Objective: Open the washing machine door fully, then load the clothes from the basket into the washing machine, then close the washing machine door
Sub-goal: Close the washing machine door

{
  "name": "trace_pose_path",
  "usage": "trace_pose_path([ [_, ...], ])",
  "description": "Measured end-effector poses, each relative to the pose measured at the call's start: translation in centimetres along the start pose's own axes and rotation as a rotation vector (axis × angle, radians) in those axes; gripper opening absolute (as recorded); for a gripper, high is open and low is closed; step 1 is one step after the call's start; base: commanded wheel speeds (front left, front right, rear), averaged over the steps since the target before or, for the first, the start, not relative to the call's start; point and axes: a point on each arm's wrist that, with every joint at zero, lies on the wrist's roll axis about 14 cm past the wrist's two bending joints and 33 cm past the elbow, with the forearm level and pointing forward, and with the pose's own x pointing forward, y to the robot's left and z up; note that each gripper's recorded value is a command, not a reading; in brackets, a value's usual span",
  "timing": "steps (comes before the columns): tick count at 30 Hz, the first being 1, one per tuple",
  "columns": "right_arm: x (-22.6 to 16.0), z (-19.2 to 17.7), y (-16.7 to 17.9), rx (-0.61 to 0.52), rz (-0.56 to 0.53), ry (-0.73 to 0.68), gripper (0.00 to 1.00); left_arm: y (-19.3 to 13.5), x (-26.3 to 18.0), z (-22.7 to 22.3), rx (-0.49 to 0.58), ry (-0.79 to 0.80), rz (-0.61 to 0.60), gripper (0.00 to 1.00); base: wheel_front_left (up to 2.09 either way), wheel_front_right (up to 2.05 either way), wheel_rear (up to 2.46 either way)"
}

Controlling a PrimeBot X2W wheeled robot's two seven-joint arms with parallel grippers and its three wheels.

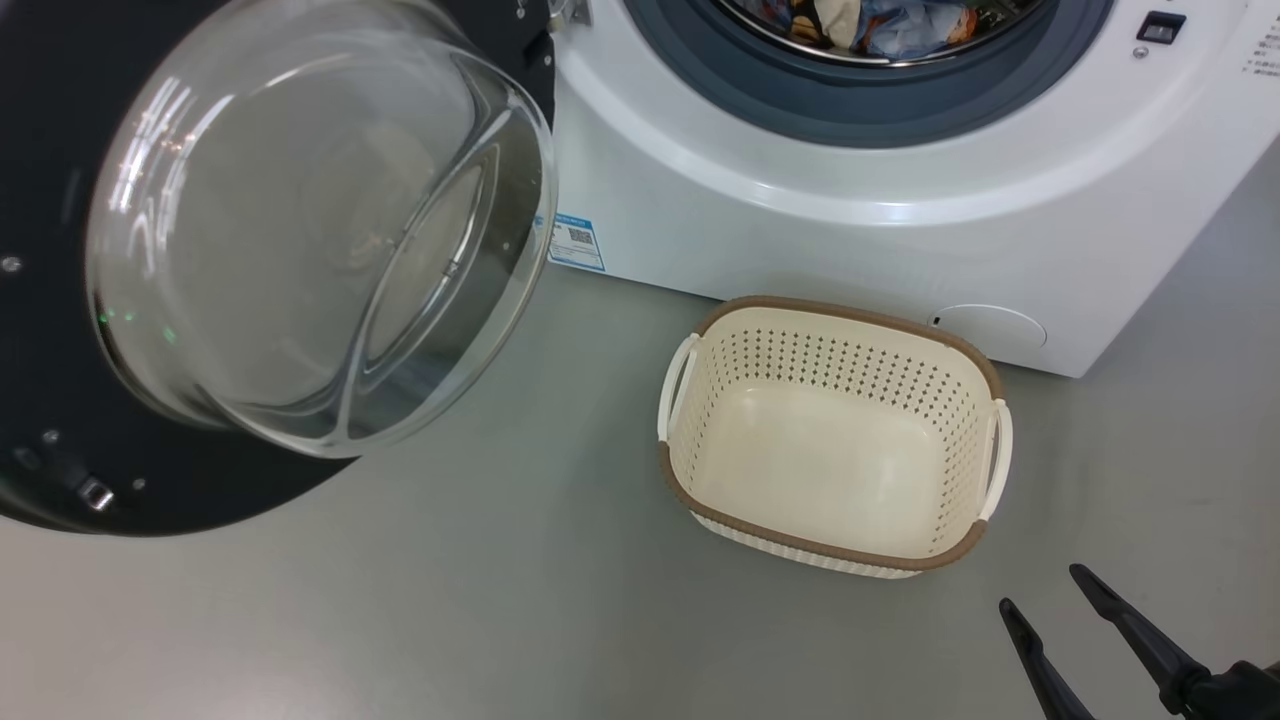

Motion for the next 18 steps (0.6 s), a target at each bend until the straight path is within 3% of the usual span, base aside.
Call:
trace_pose_path([
  [18, -0.9, 0.0, 0.1, -0.012, -0.003, 0.01, 1.0, -0.8, -0.2, -5.0, -0.013, 0.207, -0.064, 0.0, 0.0, 0.0, 0.0],
])
